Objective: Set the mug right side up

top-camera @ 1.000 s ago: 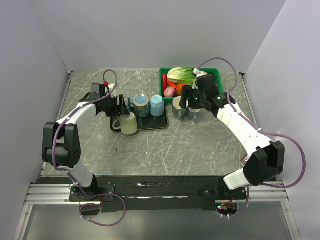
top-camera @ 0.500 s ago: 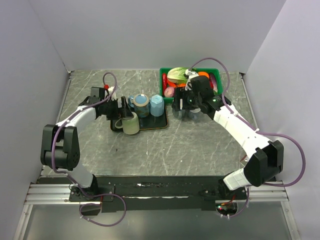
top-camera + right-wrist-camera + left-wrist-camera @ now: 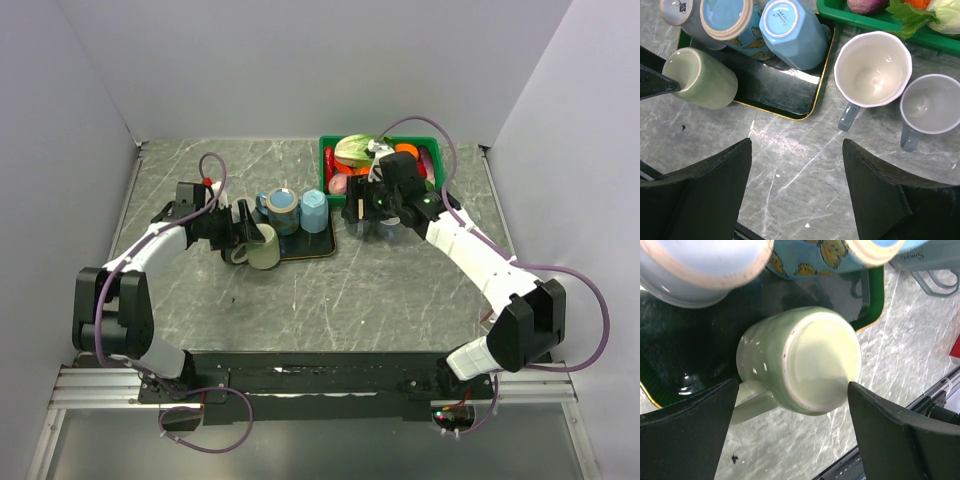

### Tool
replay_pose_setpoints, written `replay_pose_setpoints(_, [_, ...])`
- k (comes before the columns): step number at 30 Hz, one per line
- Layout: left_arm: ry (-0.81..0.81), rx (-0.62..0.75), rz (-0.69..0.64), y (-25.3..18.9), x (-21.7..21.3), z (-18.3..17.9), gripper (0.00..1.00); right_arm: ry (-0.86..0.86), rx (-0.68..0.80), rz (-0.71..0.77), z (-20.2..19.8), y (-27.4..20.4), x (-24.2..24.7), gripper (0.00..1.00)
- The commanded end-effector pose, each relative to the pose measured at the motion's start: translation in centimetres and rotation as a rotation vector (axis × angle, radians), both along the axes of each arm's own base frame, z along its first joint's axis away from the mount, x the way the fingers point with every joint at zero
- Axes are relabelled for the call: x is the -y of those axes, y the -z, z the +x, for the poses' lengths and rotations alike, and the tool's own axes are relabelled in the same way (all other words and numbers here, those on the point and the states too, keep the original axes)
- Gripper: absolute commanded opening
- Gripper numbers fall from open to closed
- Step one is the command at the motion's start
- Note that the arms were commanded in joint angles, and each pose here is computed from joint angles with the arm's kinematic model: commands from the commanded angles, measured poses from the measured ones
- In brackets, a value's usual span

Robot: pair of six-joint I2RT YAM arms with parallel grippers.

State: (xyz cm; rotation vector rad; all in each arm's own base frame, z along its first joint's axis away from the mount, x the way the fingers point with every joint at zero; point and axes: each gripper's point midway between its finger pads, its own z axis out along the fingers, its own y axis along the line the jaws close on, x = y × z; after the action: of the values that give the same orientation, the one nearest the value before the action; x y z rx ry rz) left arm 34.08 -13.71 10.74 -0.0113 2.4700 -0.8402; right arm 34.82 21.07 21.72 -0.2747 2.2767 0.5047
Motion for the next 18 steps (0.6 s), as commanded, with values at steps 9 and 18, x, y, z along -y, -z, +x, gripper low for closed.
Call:
replay_pose_setpoints(9, [0.036,0.055,-0.043,-2.3,0.5,-1.5,0.96,-0.031,0.022,0.009,0.1,-0.6,-1.0,0.78])
replay_pose_setpoints(18, [0.006,0.023,0.021,-0.4,-0.3,-1.6,0.97,-0.028,0.017,0.008,-0.3,-0.2,-0.7,0.78])
